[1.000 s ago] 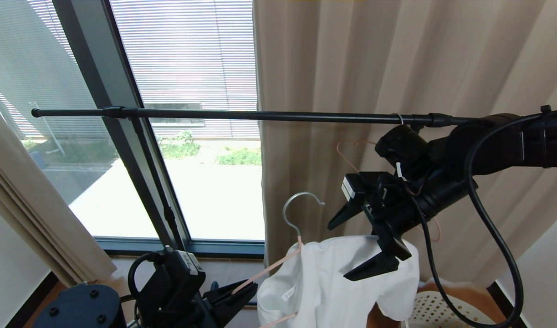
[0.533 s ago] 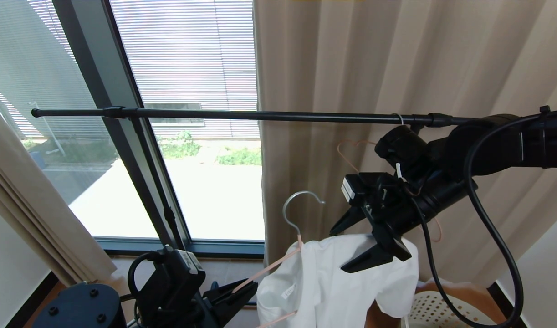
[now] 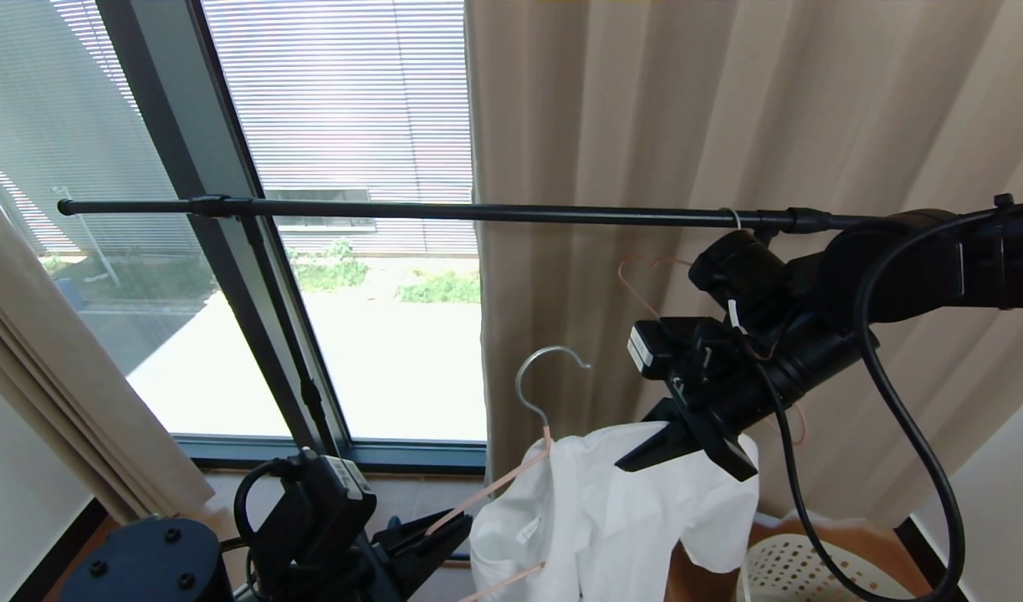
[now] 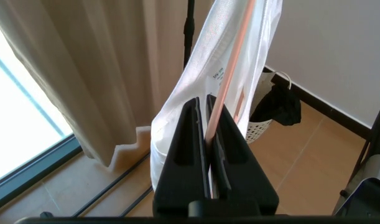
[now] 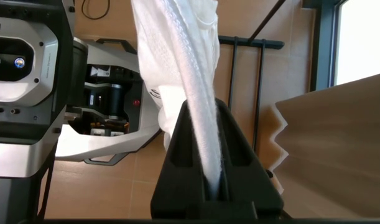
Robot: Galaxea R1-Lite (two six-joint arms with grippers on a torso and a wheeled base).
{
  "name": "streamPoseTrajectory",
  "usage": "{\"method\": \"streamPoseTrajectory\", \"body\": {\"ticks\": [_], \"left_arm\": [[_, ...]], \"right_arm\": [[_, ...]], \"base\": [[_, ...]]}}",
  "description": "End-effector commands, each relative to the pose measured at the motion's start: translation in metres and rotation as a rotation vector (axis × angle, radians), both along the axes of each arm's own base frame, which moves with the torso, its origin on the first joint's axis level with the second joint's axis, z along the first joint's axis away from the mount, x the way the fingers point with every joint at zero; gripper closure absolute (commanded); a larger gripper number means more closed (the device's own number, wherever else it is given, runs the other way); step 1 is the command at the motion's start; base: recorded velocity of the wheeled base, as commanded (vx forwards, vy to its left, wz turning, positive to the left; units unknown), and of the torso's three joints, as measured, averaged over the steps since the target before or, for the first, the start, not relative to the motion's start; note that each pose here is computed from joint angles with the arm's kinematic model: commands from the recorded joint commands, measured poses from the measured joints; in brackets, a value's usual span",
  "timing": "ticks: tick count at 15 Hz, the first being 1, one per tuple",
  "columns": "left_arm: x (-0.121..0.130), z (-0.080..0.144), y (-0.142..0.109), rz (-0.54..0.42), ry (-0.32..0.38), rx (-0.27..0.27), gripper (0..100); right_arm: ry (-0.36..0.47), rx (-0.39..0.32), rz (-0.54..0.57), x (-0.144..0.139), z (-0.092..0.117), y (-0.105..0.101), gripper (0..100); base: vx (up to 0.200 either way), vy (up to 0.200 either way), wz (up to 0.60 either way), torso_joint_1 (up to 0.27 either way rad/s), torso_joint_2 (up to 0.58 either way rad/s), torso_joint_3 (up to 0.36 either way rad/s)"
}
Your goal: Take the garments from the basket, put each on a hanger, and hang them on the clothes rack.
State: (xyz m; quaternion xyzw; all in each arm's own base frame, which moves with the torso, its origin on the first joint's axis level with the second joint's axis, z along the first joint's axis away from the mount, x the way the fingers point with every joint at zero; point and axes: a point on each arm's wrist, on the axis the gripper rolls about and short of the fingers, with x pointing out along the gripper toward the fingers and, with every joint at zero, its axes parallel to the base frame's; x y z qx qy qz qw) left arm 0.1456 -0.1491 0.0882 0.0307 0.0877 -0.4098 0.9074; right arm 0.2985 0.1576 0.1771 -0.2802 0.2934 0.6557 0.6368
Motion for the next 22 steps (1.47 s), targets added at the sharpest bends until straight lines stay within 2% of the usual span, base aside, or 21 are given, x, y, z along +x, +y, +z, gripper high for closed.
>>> {"method": "streamPoseTrajectory", "body": {"ticks": [1, 11, 17, 18, 22], "left_arm": [[0.001, 0.000, 0.000, 0.004, 0.003, 0.000, 100], [0.005, -0.003, 0.002, 0.024, 0.006, 0.011, 100], [0.005, -0.004, 0.003, 0.028, 0.011, 0.014, 100], [0.005, -0.004, 0.003, 0.028, 0.010, 0.013, 0], [0.004, -0.002, 0.004, 0.028, 0.007, 0.010, 0]], "right_arm": [[-0.002, 0.002, 0.001, -0.001, 0.002, -0.001, 100], [0.009, -0.003, 0.001, -0.003, -0.001, -0.001, 100], [-0.008, 0.004, 0.000, -0.010, 0.008, -0.005, 100], [-0.009, 0.006, -0.001, -0.011, 0.009, -0.006, 100], [-0.012, 0.007, -0.006, -0.012, 0.011, -0.006, 100]], "base": [[0.000, 0.000, 0.00, 0.000, 0.00, 0.000], [0.000, 0.000, 0.00, 0.000, 0.00, 0.000], [0.000, 0.000, 0.00, 0.000, 0.00, 0.000], [0.000, 0.000, 0.00, 0.000, 0.00, 0.000], [0.000, 0.000, 0.00, 0.000, 0.00, 0.000]]}}
